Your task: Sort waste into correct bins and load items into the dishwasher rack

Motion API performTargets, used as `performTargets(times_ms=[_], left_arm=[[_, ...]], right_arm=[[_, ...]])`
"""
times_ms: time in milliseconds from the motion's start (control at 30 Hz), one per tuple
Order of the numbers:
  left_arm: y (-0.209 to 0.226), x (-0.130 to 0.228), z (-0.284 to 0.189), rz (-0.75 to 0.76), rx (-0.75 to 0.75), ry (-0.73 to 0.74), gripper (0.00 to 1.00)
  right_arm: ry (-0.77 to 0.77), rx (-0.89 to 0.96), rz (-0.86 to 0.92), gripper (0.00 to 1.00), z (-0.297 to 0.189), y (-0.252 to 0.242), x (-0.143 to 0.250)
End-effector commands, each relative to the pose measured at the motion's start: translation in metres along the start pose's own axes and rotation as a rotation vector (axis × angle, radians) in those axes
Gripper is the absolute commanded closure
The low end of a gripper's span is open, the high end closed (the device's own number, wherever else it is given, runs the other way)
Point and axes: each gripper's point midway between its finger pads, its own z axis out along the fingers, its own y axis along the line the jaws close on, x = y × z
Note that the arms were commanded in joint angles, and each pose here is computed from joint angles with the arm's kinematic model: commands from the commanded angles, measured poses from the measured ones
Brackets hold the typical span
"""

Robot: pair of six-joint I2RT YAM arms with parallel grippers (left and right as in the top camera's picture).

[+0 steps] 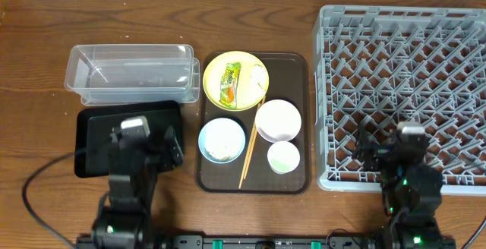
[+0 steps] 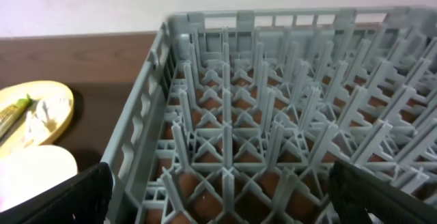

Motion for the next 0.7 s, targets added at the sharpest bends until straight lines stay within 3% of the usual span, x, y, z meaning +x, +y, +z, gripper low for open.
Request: performTargets(times_ms=[0, 333, 667], left_arm=[[-0.016, -0.014, 0.001, -0.008, 0.048, 0.090, 0.05], [-0.028, -0.004, -0.004, 0.005, 0.011, 0.547, 0.05], [-0.032, 0.005, -0.001, -0.003, 0.017, 0.647, 0.05]], right_arm=[[0.055, 0.009, 0.012, 0.01, 0.005, 0.002, -0.018], [0.421, 0.018, -0.020, 0.01, 0.025, 0.005, -0.018], [0.498, 0.035, 0.026, 0.01, 0.041, 0.006, -0.010]])
